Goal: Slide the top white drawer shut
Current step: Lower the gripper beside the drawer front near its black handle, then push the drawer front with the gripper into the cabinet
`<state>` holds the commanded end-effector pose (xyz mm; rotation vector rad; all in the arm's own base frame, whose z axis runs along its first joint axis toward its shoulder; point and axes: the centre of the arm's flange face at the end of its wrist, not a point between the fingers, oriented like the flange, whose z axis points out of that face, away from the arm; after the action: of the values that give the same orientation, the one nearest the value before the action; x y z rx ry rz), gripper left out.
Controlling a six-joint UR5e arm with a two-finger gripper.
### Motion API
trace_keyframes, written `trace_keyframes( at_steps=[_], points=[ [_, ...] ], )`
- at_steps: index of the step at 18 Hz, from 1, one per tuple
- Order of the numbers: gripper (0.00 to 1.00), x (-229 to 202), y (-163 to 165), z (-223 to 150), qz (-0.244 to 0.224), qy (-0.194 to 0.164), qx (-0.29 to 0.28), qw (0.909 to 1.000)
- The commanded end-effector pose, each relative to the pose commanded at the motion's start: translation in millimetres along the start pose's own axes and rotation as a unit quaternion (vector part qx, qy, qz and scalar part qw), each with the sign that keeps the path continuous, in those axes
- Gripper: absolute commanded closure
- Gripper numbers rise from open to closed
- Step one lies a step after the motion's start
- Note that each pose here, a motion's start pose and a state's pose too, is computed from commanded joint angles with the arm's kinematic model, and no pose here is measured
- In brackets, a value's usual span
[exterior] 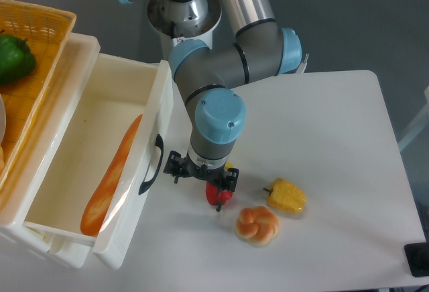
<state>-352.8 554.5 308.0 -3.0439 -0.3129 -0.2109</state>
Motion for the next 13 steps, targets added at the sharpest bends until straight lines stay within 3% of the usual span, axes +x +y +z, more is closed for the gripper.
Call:
trace_keyframes(
  at_steps=[13],
  points=[
    [0.00,8.8,-2.0,-10.9,0.006,-0.001,0.008,0.9999]
  ],
)
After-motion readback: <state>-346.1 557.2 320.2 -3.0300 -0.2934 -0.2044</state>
